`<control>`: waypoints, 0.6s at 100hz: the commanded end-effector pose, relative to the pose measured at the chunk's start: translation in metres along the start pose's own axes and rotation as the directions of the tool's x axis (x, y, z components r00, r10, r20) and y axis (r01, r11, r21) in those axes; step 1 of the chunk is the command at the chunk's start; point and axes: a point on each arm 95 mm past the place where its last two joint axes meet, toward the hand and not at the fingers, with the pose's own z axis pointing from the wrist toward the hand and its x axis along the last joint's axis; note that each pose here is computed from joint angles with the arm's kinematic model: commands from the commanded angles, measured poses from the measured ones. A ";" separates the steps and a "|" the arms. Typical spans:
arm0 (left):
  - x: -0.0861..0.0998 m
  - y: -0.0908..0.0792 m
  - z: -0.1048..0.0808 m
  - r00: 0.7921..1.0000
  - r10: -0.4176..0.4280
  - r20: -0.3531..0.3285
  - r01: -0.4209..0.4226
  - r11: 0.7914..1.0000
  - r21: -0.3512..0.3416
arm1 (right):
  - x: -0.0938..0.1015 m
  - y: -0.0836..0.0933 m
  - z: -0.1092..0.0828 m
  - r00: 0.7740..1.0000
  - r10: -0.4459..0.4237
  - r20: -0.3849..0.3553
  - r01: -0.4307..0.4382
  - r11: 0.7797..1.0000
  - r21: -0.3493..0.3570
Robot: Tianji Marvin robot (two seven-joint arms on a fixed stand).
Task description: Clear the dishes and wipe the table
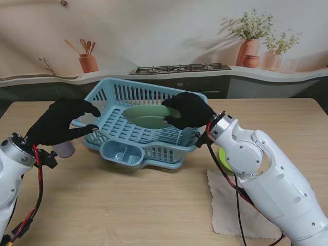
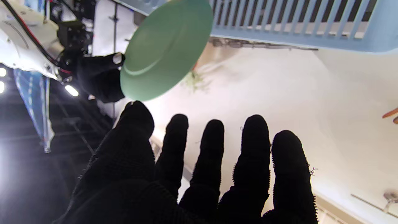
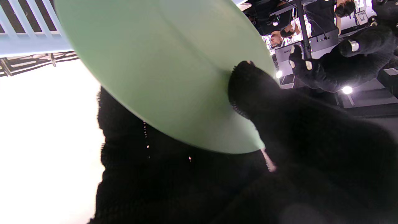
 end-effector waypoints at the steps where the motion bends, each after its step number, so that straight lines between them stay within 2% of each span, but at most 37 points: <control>1: -0.002 0.006 -0.005 1.000 -0.010 0.013 0.010 1.000 -0.017 | 0.002 -0.001 0.000 1.000 -0.003 -0.001 0.003 1.000 0.013; 18: -0.003 0.012 -0.010 1.000 -0.011 0.029 0.012 1.000 -0.022 | 0.002 -0.002 0.000 1.000 -0.002 0.001 0.002 1.000 0.022; 60: -0.001 0.024 -0.030 0.996 0.048 0.074 -0.041 0.995 -0.096 | 0.000 -0.003 0.000 1.000 -0.003 0.012 0.002 0.999 0.039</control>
